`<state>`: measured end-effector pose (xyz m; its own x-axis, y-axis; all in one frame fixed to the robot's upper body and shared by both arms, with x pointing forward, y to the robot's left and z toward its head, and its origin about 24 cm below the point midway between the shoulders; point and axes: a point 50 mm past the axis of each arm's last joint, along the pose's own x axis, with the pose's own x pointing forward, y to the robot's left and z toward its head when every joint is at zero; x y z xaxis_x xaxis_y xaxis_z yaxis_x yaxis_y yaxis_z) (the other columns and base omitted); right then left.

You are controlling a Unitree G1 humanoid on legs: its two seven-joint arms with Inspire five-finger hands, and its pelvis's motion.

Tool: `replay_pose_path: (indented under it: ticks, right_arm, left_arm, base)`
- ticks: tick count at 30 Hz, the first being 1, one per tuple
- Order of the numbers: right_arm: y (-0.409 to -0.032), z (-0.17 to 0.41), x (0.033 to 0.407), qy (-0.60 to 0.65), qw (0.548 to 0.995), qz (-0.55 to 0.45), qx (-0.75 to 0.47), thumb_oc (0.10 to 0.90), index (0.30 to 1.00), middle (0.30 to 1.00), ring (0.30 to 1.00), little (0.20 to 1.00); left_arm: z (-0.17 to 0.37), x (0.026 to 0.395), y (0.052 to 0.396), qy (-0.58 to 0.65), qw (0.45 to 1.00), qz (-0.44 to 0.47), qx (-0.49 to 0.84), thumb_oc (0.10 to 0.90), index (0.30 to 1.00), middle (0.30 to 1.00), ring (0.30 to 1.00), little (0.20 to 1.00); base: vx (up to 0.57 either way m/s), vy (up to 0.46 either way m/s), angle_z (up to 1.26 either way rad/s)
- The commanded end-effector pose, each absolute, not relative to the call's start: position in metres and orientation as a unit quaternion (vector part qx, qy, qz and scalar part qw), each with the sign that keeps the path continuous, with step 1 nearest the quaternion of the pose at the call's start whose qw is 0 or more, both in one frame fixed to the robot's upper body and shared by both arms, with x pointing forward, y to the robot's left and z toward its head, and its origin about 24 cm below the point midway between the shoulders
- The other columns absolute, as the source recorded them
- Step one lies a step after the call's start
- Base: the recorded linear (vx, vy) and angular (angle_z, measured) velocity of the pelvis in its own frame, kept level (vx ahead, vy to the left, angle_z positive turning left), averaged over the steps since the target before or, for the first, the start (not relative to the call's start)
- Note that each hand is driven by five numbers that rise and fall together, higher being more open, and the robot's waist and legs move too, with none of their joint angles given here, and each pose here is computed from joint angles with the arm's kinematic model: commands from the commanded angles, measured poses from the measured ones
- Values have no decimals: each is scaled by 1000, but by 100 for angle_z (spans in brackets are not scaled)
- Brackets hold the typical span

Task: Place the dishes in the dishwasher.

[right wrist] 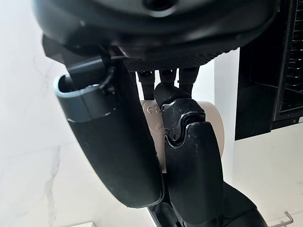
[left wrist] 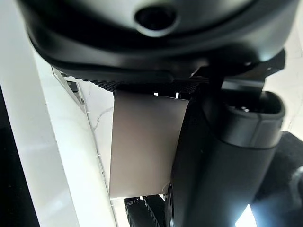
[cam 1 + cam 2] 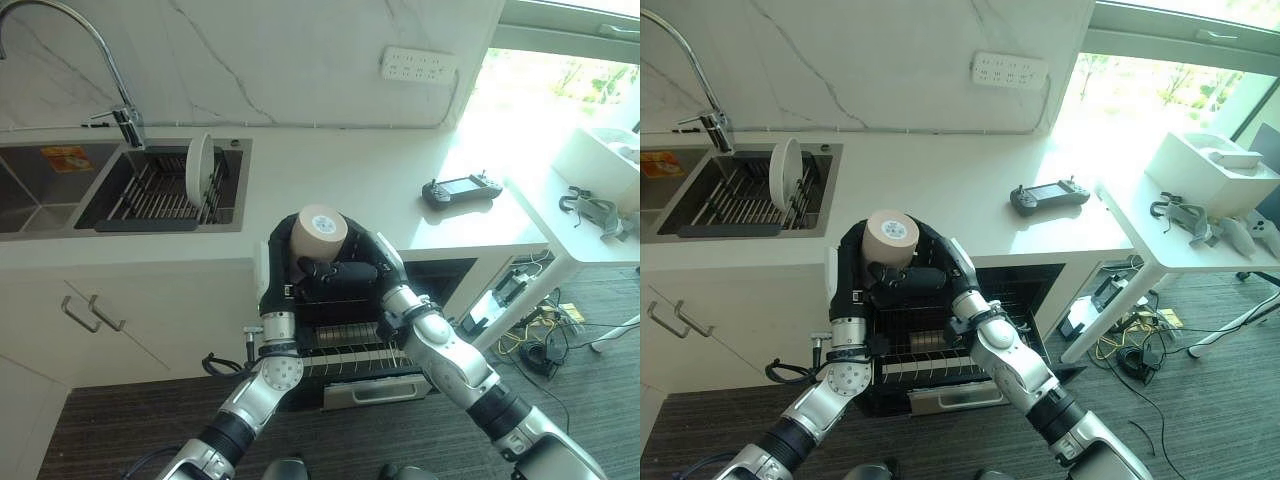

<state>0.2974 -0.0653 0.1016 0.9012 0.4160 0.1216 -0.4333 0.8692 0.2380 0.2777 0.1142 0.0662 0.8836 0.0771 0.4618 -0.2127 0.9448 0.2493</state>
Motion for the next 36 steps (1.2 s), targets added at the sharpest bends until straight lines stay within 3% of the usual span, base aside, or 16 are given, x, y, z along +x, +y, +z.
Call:
replay_pose_path:
  ticks: [1,5,11,19,31,36]
  right_arm:
    - [-28,216,299,-251,887,294,251,400,300,300,300,300]
    - [-28,216,300,-229,876,299,300,400,300,300,300,300]
    - [-15,216,294,-163,799,375,442,400,300,300,300,300]
    - [-16,214,294,-146,758,360,525,400,300,300,300,300]
    - [-62,214,298,-232,787,245,517,400,300,300,300,300]
    - [-93,208,294,-295,858,141,396,400,300,300,300,300]
  left_arm:
    - [116,261,41,-378,914,-107,101,800,900,900,900,900]
    - [116,260,39,-380,912,-111,105,800,900,900,900,900]
    - [113,257,36,-382,909,-125,105,800,900,900,900,900]
    - [108,254,33,-379,910,-125,110,800,900,900,900,900]
    - [107,256,46,-381,914,-67,125,800,900,900,900,900]
    - [110,261,66,-376,917,-17,133,800,900,900,900,900]
  base:
    - [0,0,0]
    - [-3,0,2]
    - [-5,0,5]
    - [0,0,0]
    - [0,0,0]
    - [0,0,0]
